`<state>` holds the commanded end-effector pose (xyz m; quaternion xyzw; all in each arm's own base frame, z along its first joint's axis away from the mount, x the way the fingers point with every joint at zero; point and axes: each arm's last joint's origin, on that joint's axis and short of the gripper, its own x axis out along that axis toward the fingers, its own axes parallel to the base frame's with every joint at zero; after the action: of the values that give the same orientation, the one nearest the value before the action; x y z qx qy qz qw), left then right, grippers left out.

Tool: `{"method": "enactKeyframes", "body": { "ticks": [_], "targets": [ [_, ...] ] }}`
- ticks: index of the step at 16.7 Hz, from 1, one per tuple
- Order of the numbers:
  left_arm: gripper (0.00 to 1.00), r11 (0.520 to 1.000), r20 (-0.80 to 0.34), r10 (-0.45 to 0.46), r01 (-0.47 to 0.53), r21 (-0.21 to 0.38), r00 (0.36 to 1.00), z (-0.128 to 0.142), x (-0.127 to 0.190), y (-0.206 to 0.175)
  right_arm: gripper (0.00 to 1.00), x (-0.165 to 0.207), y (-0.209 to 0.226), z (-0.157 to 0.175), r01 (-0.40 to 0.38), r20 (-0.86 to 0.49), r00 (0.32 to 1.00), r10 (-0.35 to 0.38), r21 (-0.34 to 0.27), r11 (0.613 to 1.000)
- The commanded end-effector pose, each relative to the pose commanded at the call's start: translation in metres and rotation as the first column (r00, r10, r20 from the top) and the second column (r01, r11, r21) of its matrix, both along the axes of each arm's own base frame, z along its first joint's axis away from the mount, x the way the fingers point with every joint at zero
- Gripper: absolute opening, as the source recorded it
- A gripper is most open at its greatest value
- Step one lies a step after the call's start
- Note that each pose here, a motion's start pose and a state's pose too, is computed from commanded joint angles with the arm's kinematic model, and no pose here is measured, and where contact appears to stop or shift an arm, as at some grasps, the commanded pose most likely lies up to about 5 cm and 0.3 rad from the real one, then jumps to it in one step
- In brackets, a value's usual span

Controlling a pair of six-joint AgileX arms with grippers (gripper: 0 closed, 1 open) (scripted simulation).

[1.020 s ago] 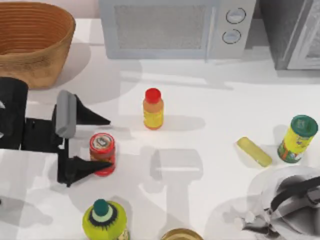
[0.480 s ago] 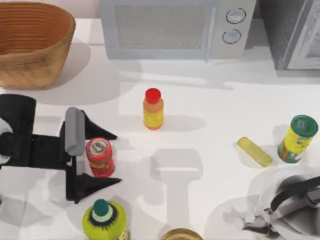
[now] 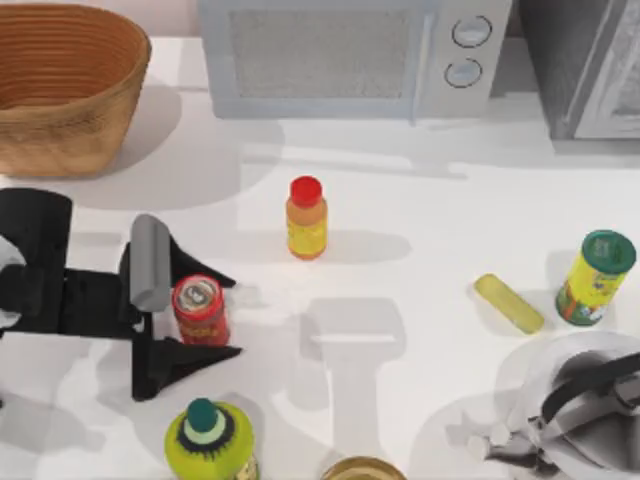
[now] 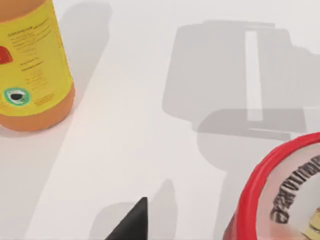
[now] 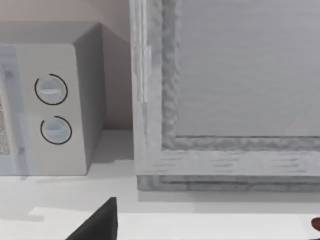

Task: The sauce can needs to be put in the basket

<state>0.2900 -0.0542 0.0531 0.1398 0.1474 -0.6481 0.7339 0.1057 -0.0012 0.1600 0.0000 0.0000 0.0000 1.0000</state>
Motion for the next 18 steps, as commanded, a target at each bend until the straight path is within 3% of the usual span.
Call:
{"method": "enactKeyframes", "body": {
  "ticks": [8,18],
  "targets": [
    [0.02,1.0,0.0,0.0,0.0,0.0,1.0,0.0,0.0,0.0,1.0,0.0,0.0,0.0,0.0,0.0,1.0,0.0,0.0,1.0],
    [0.0,1.0,0.001,0.001,-0.001,0.0,1.0,0.0,0.0003,0.0006,1.0,0.0,0.0,0.0,0.0,0.0,1.0,0.0,0.0,1.0]
  ]
}}
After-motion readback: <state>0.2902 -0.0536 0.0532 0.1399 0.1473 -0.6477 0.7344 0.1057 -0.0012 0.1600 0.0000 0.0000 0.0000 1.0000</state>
